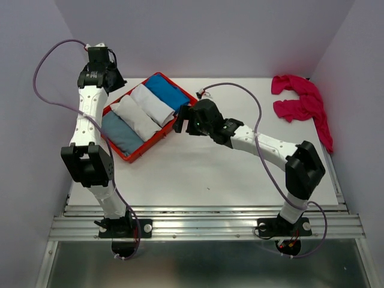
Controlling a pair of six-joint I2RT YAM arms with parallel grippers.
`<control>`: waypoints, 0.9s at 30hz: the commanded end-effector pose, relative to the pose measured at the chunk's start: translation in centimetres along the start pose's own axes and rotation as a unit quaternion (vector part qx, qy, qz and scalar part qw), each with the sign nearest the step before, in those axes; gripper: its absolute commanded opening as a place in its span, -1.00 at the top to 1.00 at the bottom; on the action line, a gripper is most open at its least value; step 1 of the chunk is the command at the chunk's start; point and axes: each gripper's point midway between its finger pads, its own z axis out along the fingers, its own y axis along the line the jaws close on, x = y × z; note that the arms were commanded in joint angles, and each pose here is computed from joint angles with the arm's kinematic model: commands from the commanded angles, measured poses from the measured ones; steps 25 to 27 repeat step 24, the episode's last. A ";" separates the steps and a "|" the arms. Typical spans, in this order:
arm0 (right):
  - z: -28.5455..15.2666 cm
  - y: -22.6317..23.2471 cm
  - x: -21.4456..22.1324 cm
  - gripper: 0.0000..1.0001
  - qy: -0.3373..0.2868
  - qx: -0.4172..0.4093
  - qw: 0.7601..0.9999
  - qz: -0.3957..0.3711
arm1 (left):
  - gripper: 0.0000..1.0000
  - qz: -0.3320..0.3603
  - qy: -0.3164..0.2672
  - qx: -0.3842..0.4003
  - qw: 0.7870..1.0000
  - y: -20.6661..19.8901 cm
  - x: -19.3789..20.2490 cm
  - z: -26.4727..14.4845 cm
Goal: Roll the t-shirts
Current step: Reset both arms
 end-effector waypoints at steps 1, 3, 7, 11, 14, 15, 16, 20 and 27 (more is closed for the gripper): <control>-4.6 -3.3 -3.1 -0.99 -0.041 0.094 0.993 -0.059 | 0.66 0.020 -0.035 0.079 0.996 -3.6 -0.1 -5.9; -6.3 -6.1 -4.3 -1.00 -0.068 0.166 0.981 -0.079 | 0.48 0.035 -0.047 0.109 0.992 -5.3 0.5 -8.2; -11.9 -12.5 -5.0 -1.00 -0.099 0.319 0.936 -0.108 | 0.23 0.064 -0.034 0.120 0.990 -6.0 4.2 -10.1; -16.5 -16.2 -5.5 -1.00 -0.126 0.412 0.893 -0.131 | -0.07 0.065 -0.040 0.164 0.983 -7.8 6.6 -12.6; -18.4 -17.7 -4.5 -1.00 -0.125 0.432 0.884 -0.125 | -0.18 0.060 -0.051 0.201 0.976 -8.9 8.1 -14.9; -19.1 -18.0 -4.3 -1.00 -0.126 0.432 0.885 -0.119 | -0.21 0.060 -0.048 0.209 0.975 -9.3 8.8 -15.2; -19.4 -18.5 -3.8 -1.00 -0.122 0.436 0.884 -0.118 | -0.21 0.058 -0.039 0.206 0.976 -9.0 9.8 -14.8; -20.3 -18.9 -2.6 -1.00 -0.123 0.433 0.891 -0.069 | -0.21 0.053 -0.028 0.218 0.974 -9.2 11.3 -15.1; -20.3 -19.6 -1.5 -1.00 -0.119 0.435 0.891 -0.056 | -0.21 0.054 -0.010 0.216 0.975 -9.1 12.8 -14.5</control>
